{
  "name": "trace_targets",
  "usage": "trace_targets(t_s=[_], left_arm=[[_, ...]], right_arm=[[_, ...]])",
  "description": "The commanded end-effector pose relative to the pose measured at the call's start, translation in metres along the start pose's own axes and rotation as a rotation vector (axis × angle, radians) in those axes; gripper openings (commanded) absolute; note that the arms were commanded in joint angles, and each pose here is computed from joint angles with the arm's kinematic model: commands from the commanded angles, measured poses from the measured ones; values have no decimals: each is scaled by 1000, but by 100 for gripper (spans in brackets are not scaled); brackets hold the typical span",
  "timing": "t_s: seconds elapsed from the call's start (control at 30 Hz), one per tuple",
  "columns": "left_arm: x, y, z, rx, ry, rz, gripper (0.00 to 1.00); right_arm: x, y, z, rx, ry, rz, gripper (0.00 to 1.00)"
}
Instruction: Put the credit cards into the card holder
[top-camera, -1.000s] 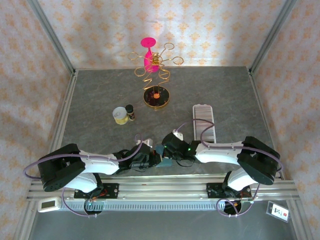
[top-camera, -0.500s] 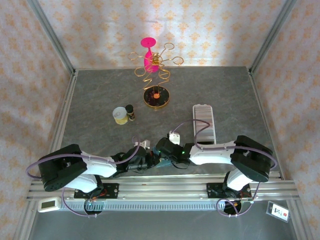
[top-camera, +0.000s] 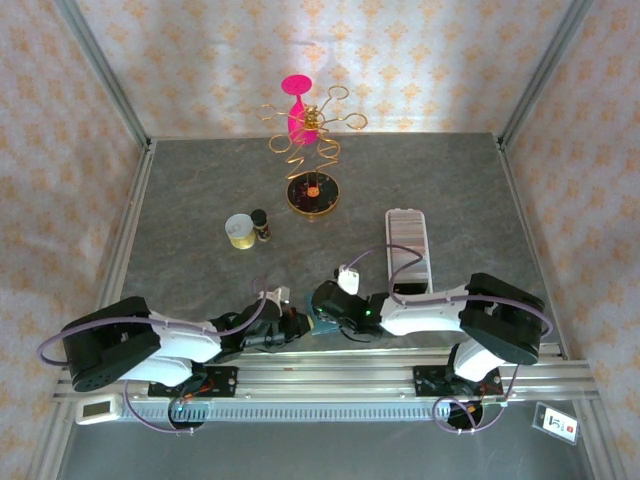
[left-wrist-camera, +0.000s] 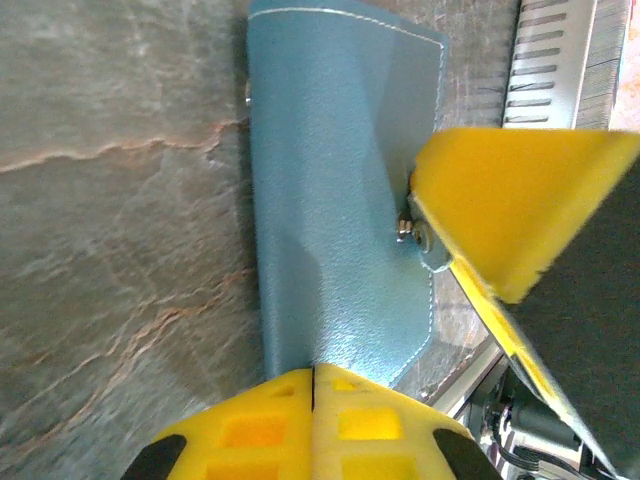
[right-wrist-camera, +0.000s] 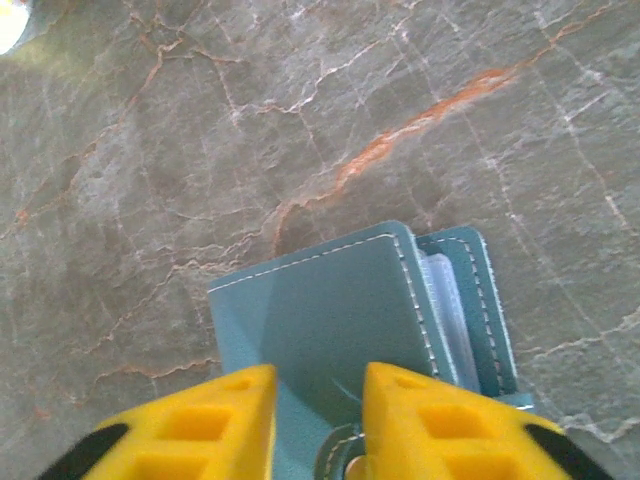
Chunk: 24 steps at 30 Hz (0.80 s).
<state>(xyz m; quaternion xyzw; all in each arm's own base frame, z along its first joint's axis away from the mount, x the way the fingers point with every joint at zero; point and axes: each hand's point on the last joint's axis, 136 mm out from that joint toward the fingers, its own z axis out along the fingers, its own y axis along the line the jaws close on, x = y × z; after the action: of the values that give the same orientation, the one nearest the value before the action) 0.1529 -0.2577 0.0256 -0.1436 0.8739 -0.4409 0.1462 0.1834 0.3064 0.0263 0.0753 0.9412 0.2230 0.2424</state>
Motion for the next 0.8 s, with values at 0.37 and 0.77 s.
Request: trace_targets(t_s=[0.37,0.77], left_arm=[[-18,9,-36,26,-140,-73,0],[-19,21,-55,30,-171,-85,0]], right_arm=[[96,-129,5,576,278,-254,9],[129,-121,21,527,321,-195,32]])
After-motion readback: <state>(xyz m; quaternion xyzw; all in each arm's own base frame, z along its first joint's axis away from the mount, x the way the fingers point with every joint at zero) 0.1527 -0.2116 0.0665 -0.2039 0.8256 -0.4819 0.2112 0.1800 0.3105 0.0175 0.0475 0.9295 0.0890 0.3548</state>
